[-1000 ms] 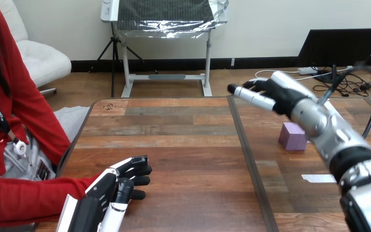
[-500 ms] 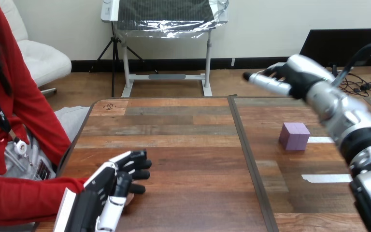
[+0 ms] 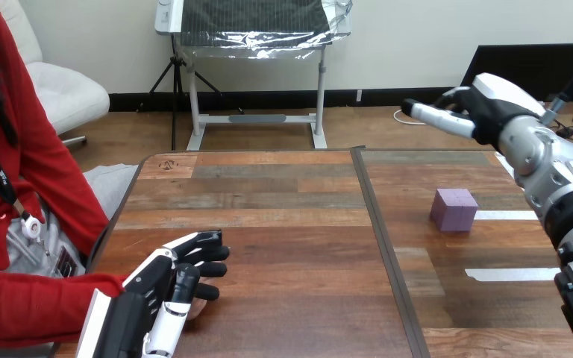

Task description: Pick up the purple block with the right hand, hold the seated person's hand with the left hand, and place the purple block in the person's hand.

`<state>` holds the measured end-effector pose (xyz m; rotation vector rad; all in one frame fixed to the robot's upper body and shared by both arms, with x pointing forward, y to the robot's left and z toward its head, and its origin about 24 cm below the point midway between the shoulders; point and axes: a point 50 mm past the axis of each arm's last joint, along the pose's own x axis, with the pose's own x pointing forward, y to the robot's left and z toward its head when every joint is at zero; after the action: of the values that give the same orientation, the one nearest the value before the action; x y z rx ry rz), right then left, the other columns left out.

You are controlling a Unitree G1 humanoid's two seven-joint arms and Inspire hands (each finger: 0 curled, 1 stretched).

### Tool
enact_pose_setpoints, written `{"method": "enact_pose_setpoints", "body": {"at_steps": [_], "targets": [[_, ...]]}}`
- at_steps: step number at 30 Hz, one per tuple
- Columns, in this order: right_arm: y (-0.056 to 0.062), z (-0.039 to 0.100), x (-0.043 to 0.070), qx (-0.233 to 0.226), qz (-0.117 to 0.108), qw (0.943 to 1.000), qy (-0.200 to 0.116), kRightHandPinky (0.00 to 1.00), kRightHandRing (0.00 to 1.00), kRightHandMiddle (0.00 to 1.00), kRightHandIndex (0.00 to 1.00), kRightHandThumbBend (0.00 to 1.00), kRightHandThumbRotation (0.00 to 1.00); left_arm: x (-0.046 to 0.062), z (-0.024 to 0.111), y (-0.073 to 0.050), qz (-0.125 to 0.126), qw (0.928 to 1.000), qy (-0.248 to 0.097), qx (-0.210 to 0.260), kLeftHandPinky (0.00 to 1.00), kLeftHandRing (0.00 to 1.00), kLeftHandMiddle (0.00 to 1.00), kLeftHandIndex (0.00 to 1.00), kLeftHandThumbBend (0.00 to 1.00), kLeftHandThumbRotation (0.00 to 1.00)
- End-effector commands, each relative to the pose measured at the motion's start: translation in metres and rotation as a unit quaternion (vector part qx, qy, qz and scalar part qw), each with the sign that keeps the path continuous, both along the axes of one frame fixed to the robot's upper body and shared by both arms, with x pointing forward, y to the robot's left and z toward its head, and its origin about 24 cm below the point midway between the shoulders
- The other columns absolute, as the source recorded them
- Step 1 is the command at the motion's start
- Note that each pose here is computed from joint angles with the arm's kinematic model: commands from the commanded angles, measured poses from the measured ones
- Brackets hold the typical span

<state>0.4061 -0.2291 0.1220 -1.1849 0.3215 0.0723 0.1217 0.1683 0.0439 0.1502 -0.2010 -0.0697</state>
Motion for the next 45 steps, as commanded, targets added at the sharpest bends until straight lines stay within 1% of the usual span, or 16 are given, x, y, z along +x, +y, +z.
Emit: {"method": "enact_pose_setpoints", "body": {"at_steps": [1, 8, 10, 14, 18, 23, 30, 36, 37, 45], "targets": [[0.004, 0.013, 0.005, -0.012, 0.004, 0.9998, -0.015, 0.77, 0.86, 0.89, 0.88, 0.69, 1.00, 0.011, 0.015, -0.001, -0.002, 0.9987, -0.051, -0.007, 0.59, 0.69, 0.72, 0.73, 0.39, 0.91], [0.001, 0.007, 0.003, -0.016, -0.001, 0.9999, -0.002, 0.78, 0.87, 0.90, 0.89, 0.74, 1.00, 0.011, 0.015, -0.002, -0.001, 0.9988, -0.049, -0.008, 0.59, 0.69, 0.72, 0.73, 0.38, 0.90], [0.001, 0.005, 0.002, -0.013, -0.003, 0.9999, 0.001, 0.76, 0.86, 0.89, 0.89, 0.75, 1.00, 0.011, 0.015, -0.002, -0.003, 0.9987, -0.050, -0.008, 0.59, 0.69, 0.72, 0.73, 0.38, 0.90], [0.000, 0.001, 0.000, -0.013, -0.001, 0.9999, 0.006, 0.74, 0.85, 0.88, 0.90, 0.75, 1.00, 0.011, 0.015, -0.002, -0.002, 0.9986, -0.053, -0.007, 0.59, 0.69, 0.72, 0.73, 0.37, 0.90], [-0.001, -0.004, -0.002, -0.019, 0.002, 0.9997, 0.018, 0.72, 0.84, 0.87, 0.91, 0.76, 1.00, 0.012, 0.016, -0.002, -0.004, 0.9987, -0.051, -0.006, 0.59, 0.69, 0.72, 0.73, 0.37, 0.90], [-0.001, -0.011, -0.004, -0.019, 0.004, 0.9994, 0.027, 0.71, 0.84, 0.87, 0.91, 0.79, 1.00, 0.012, 0.016, -0.002, -0.004, 0.9987, -0.050, -0.007, 0.59, 0.69, 0.72, 0.73, 0.39, 0.90], [-0.002, -0.022, -0.008, -0.017, 0.006, 0.9985, 0.051, 0.70, 0.84, 0.88, 0.91, 0.80, 1.00, 0.012, 0.016, -0.002, -0.004, 0.9987, -0.050, -0.006, 0.59, 0.69, 0.72, 0.73, 0.40, 0.89], [-0.002, -0.030, -0.011, -0.015, 0.007, 0.9976, 0.068, 0.72, 0.85, 0.89, 0.92, 0.81, 1.00, 0.012, 0.016, -0.001, -0.006, 0.9986, -0.053, -0.007, 0.59, 0.69, 0.72, 0.73, 0.40, 0.89], [-0.002, -0.032, -0.012, -0.015, 0.008, 0.9974, 0.070, 0.74, 0.87, 0.90, 0.92, 0.80, 1.00, 0.012, 0.016, -0.001, -0.005, 0.9986, -0.053, -0.008, 0.58, 0.69, 0.72, 0.73, 0.39, 0.89], [0.000, -0.043, -0.016, -0.014, 0.007, 0.9961, 0.087, 0.81, 0.90, 0.92, 0.94, 0.79, 1.00, 0.012, 0.016, 0.000, -0.006, 0.9985, -0.054, -0.006, 0.58, 0.68, 0.71, 0.73, 0.40, 0.89]]}}
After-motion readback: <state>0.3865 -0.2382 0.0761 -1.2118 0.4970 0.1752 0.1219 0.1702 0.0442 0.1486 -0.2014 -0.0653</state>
